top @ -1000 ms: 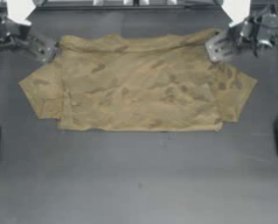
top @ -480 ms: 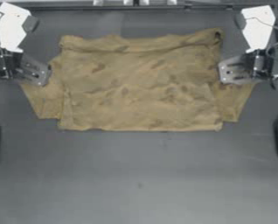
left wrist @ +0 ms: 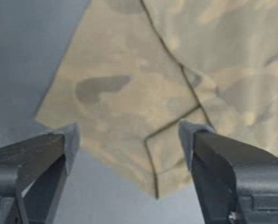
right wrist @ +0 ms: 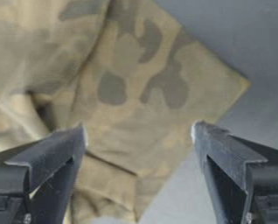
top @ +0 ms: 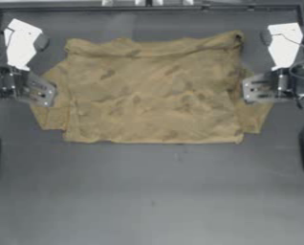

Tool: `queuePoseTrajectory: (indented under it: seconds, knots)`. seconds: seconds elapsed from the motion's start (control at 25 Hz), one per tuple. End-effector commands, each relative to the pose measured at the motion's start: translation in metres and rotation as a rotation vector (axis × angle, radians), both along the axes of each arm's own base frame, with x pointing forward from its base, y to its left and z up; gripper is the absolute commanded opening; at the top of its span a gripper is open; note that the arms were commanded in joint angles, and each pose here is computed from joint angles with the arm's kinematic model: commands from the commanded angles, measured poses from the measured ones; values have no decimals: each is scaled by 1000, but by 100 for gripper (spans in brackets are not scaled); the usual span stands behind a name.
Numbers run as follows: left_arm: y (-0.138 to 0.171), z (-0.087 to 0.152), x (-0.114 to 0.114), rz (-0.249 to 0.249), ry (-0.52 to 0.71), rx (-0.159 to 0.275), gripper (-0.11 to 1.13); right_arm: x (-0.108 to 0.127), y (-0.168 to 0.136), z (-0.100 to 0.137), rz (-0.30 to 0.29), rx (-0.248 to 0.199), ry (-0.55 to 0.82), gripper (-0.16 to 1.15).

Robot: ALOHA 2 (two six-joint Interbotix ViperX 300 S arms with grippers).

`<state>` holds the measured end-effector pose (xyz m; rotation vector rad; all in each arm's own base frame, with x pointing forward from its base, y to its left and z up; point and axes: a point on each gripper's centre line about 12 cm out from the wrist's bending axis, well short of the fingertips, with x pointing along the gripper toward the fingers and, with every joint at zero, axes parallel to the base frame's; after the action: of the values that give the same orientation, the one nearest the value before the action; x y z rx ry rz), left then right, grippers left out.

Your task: Fold shirt

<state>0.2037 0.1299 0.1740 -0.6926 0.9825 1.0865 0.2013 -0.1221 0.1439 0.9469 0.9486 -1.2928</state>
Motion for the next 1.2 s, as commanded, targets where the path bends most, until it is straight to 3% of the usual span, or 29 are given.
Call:
queuePoseTrajectory:
  seconds: [0.04, 0.28, 0.8, 1.2]
  knots:
    - [5, -5, 2, 2, -21, 3, 97, 1, -5, -2, 0, -10, -19, 99]
    - [8, -21, 3, -3, -11, -14, 97, -3, -11, -14, -5, -5, 3, 99]
    - [7, -47, 9, -14, 43, -77, 97, -1, -15, -14, 20, -26, 1, 99]
    - [13, -58, 9, -31, 60, -174, 97, 1, -16, -14, 31, -30, -14, 99]
